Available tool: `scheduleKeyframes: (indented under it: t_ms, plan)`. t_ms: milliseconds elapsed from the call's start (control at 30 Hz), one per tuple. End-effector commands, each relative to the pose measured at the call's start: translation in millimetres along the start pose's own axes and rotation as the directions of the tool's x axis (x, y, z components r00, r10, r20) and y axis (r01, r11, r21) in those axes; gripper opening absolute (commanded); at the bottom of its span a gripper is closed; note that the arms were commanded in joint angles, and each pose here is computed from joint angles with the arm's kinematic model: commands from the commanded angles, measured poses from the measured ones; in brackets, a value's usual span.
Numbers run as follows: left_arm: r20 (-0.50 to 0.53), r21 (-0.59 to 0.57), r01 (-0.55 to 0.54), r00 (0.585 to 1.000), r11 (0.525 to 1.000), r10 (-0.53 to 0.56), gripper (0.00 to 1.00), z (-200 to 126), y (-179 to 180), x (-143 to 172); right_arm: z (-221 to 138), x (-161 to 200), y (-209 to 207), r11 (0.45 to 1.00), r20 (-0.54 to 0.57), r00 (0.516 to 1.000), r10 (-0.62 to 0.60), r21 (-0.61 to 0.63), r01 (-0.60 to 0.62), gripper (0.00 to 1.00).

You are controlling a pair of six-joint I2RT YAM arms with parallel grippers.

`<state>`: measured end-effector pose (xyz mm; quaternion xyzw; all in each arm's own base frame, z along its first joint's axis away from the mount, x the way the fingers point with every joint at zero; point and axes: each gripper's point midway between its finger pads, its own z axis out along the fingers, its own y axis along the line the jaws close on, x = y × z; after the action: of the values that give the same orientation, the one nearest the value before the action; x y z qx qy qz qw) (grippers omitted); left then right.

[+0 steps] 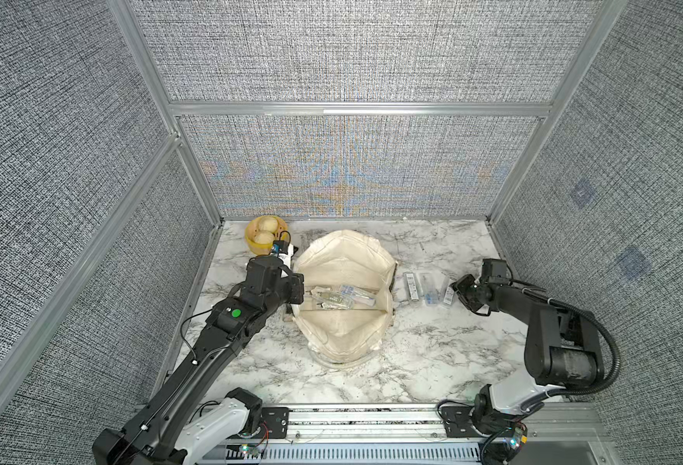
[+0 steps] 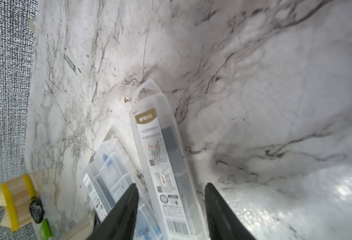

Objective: Take out the compass set from the canvas bag
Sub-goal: Place the compass set at the center of the board.

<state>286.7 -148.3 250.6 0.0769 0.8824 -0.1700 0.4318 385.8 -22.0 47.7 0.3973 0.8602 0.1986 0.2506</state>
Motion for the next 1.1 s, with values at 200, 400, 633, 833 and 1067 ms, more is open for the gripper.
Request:
scheduleKeyframes:
  t_ms: [200, 400, 633, 833, 1067]
  plan:
    - [0.015, 0.021, 0.001, 1.000, 1.000, -0.001, 0.00, 0.3, -4.3, -4.4, 11.1, -17.7, 6.7, 0.996, -0.010, 0.998, -0.068, 0.048, 0.069, 0.59]
    - [0.020, 0.024, 0.004, 1.000, 1.000, -0.004, 0.00, -1.1, -4.4, -4.5, 18.7, -18.8, 10.1, 0.997, -0.022, 0.998, -0.066, 0.032, 0.067, 0.60]
    - [0.014, 0.028, 0.004, 1.000, 1.000, -0.004, 0.00, -0.2, -5.1, -3.0, 26.3, -17.9, 13.6, 0.998, -0.043, 0.997, -0.058, 0.017, 0.059, 0.60]
    - [0.012, 0.027, 0.007, 1.000, 1.000, -0.007, 0.00, 0.4, -4.8, -1.9, 30.1, -25.3, 24.2, 0.998, -0.036, 0.998, -0.060, -0.005, 0.059, 0.59]
    - [0.008, 0.026, 0.010, 1.000, 1.000, -0.010, 0.00, 2.2, -4.5, -1.5, 37.2, -26.3, 31.6, 0.998, -0.046, 0.997, -0.061, -0.017, 0.061, 0.59]
